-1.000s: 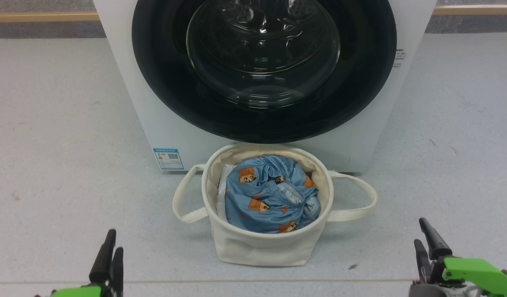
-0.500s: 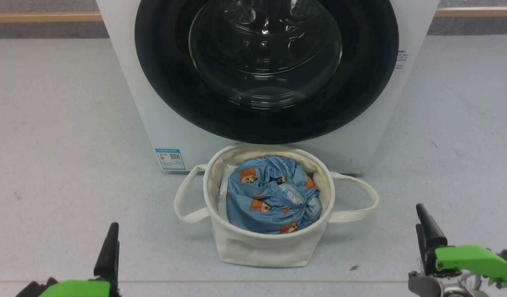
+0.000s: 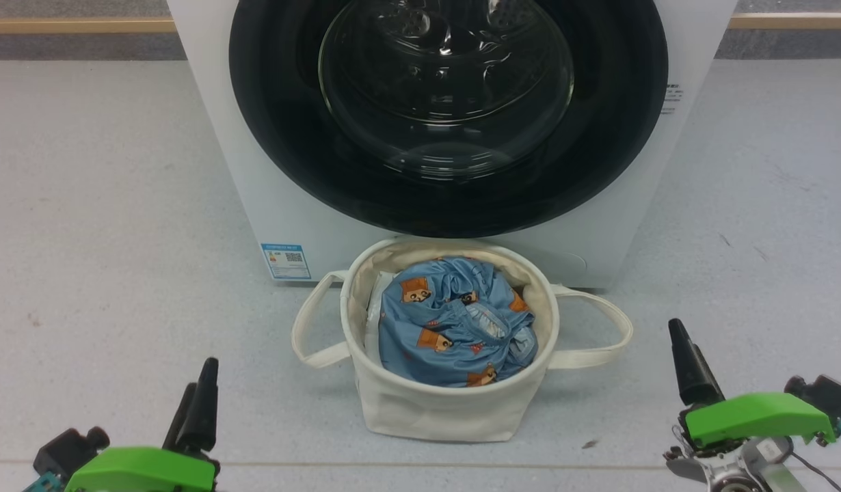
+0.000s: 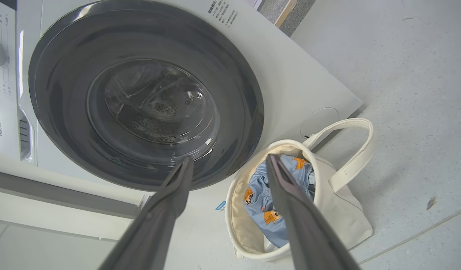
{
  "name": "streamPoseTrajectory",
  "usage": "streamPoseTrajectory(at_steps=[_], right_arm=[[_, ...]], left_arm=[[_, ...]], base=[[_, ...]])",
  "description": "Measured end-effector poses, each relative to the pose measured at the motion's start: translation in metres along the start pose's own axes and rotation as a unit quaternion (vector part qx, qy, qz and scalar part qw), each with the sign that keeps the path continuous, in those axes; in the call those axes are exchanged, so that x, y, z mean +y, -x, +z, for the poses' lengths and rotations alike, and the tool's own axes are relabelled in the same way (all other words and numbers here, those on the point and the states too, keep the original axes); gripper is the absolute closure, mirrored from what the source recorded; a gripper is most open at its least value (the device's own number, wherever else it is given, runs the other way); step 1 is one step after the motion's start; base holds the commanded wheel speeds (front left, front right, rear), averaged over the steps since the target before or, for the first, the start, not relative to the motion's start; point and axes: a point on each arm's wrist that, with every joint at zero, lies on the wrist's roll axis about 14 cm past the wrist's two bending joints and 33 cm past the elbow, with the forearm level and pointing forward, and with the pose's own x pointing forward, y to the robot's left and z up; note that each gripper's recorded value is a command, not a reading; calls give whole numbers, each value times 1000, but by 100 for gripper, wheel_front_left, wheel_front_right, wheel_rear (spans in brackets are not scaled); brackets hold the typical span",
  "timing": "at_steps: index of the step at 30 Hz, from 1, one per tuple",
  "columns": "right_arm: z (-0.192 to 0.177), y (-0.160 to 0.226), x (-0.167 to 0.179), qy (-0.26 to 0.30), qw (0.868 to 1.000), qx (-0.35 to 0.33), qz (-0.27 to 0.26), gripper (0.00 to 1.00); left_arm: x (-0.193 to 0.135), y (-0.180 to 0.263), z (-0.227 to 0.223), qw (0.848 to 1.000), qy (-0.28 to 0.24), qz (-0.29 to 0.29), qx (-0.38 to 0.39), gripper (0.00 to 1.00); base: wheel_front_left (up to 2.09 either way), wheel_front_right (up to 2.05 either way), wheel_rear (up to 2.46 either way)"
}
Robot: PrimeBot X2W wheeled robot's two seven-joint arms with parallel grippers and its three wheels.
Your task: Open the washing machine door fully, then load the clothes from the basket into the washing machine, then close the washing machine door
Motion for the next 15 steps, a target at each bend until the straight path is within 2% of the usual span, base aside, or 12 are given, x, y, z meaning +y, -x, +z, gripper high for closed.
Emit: streamPoseTrajectory(at_steps=[15], right_arm=[[-3, -7, 18, 93, 995, 3, 35, 0]], left_arm=[[-4, 0, 12, 995, -96, -14, -23, 0]], base=[[0, 0, 0]])
